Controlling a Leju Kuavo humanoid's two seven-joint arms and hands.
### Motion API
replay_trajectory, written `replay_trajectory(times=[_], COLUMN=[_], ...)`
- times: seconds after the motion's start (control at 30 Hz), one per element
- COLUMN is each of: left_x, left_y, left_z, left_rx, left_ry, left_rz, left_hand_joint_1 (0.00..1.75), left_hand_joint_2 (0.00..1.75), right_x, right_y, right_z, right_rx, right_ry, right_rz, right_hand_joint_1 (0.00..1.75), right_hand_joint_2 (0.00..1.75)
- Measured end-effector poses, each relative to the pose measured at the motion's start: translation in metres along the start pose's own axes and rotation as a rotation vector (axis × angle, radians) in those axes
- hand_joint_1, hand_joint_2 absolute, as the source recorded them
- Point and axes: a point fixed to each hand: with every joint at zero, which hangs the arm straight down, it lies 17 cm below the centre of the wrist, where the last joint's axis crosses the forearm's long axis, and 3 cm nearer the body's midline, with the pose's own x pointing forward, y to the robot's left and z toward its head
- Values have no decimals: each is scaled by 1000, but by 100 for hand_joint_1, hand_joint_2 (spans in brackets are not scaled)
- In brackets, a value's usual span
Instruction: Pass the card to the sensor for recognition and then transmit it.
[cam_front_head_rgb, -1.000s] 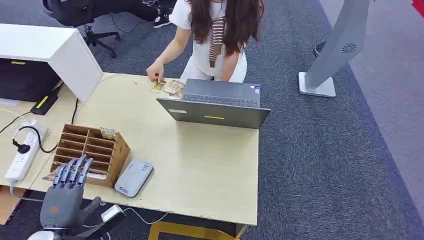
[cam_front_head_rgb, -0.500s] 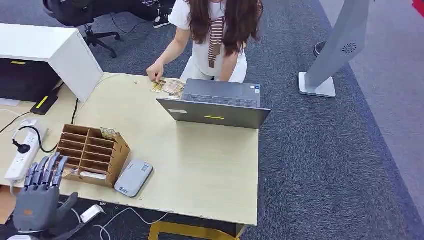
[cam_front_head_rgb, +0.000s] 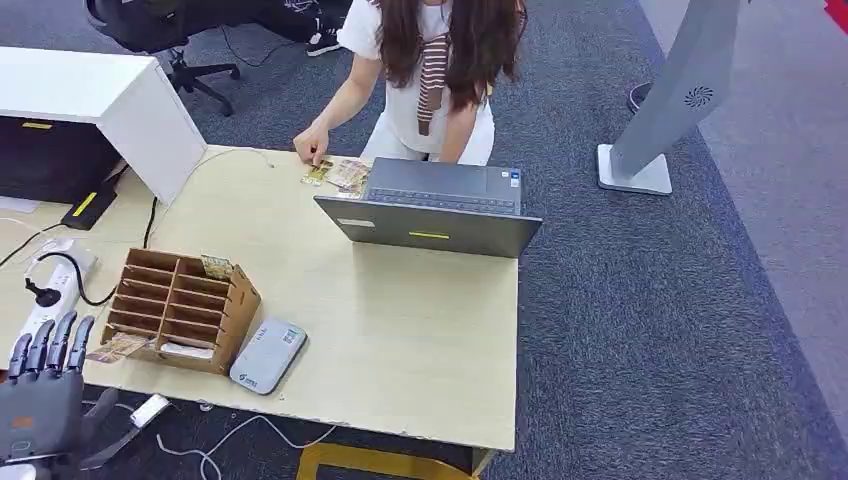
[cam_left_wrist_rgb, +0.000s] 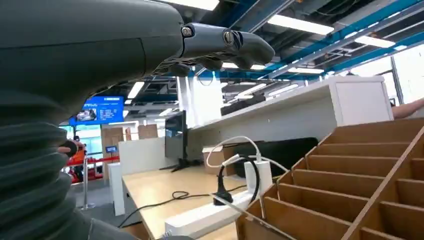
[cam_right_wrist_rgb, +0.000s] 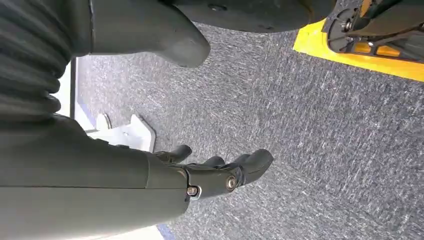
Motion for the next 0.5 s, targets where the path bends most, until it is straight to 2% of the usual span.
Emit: replay_trajectory(times=[0.5], left_x=[-17], left_y=[-12], left_z=[-18], left_rx=[-24], left_ry=[47], left_rz=[21], left_hand_joint_1=[0], left_hand_joint_2=[175], right_x=[1], right_y=[0], right_z=[0], right_rx=[1], right_ry=[-6], right_rz=[18], right_hand_joint_1=[0], right_hand_joint_2=[175])
